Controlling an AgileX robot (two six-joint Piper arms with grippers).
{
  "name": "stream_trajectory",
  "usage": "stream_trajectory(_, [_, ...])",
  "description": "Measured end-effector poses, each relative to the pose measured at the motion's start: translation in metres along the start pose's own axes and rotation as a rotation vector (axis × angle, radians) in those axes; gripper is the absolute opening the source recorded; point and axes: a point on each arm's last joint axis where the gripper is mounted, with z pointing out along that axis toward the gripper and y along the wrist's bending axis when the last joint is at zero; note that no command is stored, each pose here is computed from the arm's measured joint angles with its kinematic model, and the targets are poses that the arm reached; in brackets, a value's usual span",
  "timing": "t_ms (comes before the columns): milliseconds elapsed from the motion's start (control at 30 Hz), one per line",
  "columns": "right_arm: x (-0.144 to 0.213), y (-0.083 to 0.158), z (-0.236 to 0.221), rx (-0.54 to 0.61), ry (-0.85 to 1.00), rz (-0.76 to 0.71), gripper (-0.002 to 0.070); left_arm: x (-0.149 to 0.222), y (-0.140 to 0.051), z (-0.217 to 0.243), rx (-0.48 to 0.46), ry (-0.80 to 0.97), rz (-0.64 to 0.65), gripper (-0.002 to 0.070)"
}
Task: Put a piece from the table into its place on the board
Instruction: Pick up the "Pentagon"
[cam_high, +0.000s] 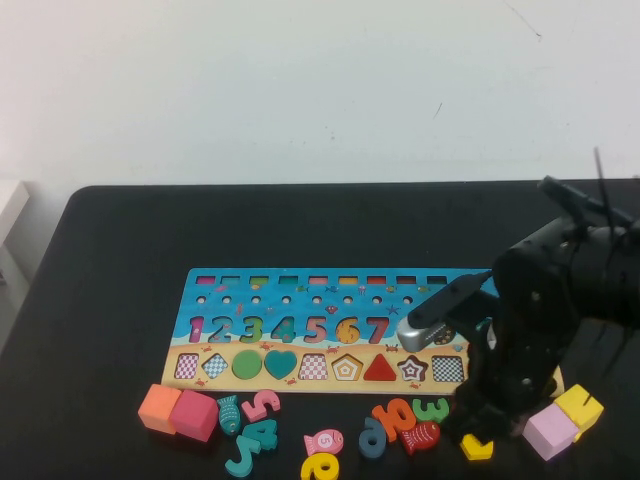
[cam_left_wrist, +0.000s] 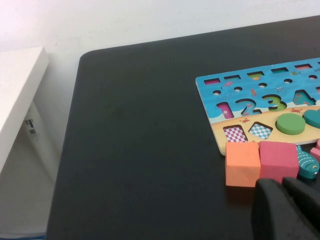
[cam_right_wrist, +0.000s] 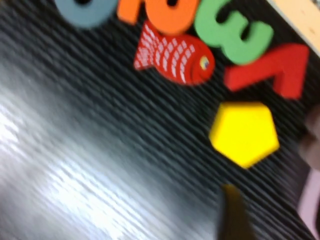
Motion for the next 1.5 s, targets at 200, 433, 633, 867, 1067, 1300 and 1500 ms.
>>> stream_trajectory(200, [-0.007, 0.002, 0.021, -0.025, -0.017, 0.065, 0.0477, 0.0, 0.0, 0.0, 0.0, 0.0, 0.0, -0.0003])
stream_trajectory(433, [-0.009, 0.003, 0.043, -0.033, 0.011, 0.085, 0.0487, 0.0, 0.0, 0.0, 0.0, 0.0, 0.0, -0.0001])
stream_trajectory(633, [-0.01, 0.002, 0.053, -0.031, 0.018, 0.099, 0.0488, 0.0, 0.0, 0.0, 0.0, 0.0, 0.0, -0.0001])
stream_trajectory(867, [-0.013, 0.002, 0.054, -0.029, 0.011, 0.1, 0.0482, 0.0, 0.0, 0.0, 0.0, 0.0, 0.0, -0.0001])
stream_trajectory(1067, [-0.013, 0.001, 0.054, -0.021, 0.009, 0.093, 0.048, 0.0, 0.0, 0.0, 0.0, 0.0, 0.0, -0.0001])
stream_trajectory(1300, [-0.016, 0.0, 0.052, -0.008, 0.002, 0.081, 0.0475, 0.0, 0.0, 0.0, 0.0, 0.0, 0.0, -0.0001])
stream_trajectory(1500, [-0.015, -0.003, 0.052, 0.026, 0.02, -0.006, 0.0474, 0.0, 0.0, 0.0, 0.0, 0.0, 0.0, -0.0001])
